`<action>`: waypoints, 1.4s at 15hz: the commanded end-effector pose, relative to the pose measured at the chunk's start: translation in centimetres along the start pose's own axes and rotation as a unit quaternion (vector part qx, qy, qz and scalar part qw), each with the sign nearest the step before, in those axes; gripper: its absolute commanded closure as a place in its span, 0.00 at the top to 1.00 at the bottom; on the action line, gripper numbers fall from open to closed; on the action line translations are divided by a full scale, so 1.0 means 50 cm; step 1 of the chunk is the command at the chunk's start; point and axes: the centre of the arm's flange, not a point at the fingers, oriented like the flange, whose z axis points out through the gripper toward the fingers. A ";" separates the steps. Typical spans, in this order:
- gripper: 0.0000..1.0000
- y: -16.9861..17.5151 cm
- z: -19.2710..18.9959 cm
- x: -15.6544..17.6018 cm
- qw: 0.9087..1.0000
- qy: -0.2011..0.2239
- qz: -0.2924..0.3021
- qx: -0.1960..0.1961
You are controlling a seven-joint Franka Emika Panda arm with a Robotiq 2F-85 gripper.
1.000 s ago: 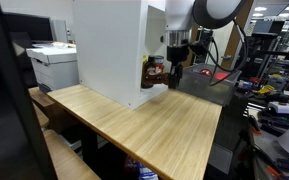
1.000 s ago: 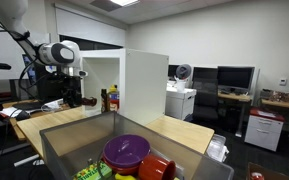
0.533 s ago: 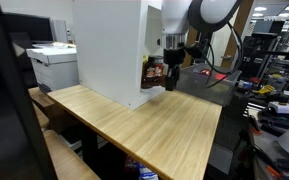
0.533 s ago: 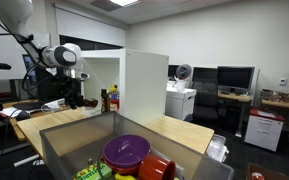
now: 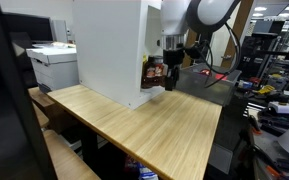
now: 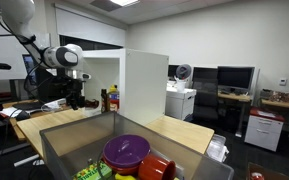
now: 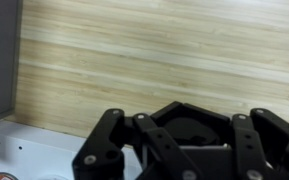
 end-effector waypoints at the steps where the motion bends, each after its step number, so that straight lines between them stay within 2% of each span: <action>1: 0.00 0.013 -0.010 0.010 1.000 -0.002 -0.009 0.008; 20: 0.00 0.001 0.012 0.020 1.000 -0.018 -0.014 0.008; 21: 0.21 0.000 0.013 0.020 1.000 -0.019 -0.014 0.007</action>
